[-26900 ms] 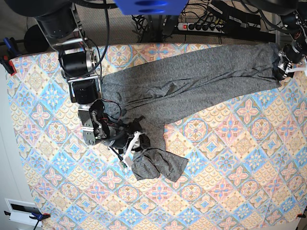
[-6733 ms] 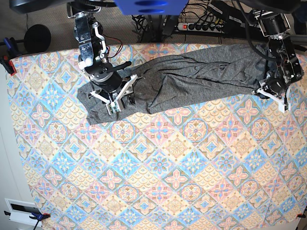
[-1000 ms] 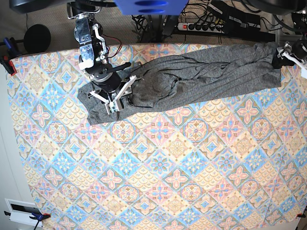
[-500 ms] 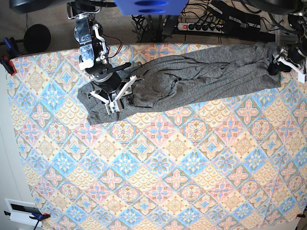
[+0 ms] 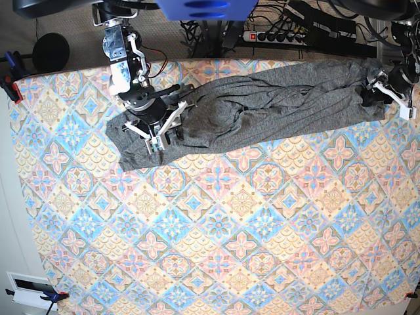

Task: Layout the t-shirt on the table in an organized manner, then fold the t-shirt properly
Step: 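Hold the strip end with the left gripper while the right gripper holds, then lift the strip end with the left gripper and fold it toward the right gripper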

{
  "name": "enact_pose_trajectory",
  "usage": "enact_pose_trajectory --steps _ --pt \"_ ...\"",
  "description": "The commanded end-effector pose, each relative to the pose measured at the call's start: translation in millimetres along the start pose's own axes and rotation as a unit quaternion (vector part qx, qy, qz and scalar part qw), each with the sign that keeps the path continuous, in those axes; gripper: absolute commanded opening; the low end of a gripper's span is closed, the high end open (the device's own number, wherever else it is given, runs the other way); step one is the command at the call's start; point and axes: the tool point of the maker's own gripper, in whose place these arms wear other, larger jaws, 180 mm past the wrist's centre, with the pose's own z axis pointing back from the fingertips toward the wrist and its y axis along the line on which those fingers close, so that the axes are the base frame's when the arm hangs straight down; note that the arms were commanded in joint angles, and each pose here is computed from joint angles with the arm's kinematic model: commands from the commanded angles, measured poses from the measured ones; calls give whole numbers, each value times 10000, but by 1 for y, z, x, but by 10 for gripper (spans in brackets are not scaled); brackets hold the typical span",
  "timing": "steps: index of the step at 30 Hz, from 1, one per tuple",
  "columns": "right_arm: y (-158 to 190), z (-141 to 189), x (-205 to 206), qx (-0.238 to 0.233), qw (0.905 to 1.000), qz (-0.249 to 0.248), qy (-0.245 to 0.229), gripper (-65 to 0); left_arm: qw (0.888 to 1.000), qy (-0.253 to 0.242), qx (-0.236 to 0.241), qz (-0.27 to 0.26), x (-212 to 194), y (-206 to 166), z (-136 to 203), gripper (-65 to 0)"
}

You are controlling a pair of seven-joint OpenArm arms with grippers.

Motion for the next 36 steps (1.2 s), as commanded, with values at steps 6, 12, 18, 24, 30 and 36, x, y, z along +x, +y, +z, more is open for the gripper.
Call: enact_pose_trajectory --steps 6,12,18,24,30,36 --pt "-1 1 15 6 9997 10 -262 -462 9738 2274 -9 -72 -124 -3 9 -194" --pt "-1 1 15 6 9997 9 -246 -462 9687 2477 133 -91 -137 9 23 -194" --pt "-2 -3 4 3 9999 -27 -97 -463 9654 2601 188 -72 -147 13 31 -194" --pt "-2 -3 3 2 10000 -31 -82 -463 9642 2644 197 -72 -150 14 33 -194" --pt "-2 -3 3 2 10000 -31 -82 -463 9613 2746 223 -39 -160 16 38 -194" --pt "-2 -3 3 2 10000 -31 -82 -463 9594 2813 133 -154 -162 9 34 -270"
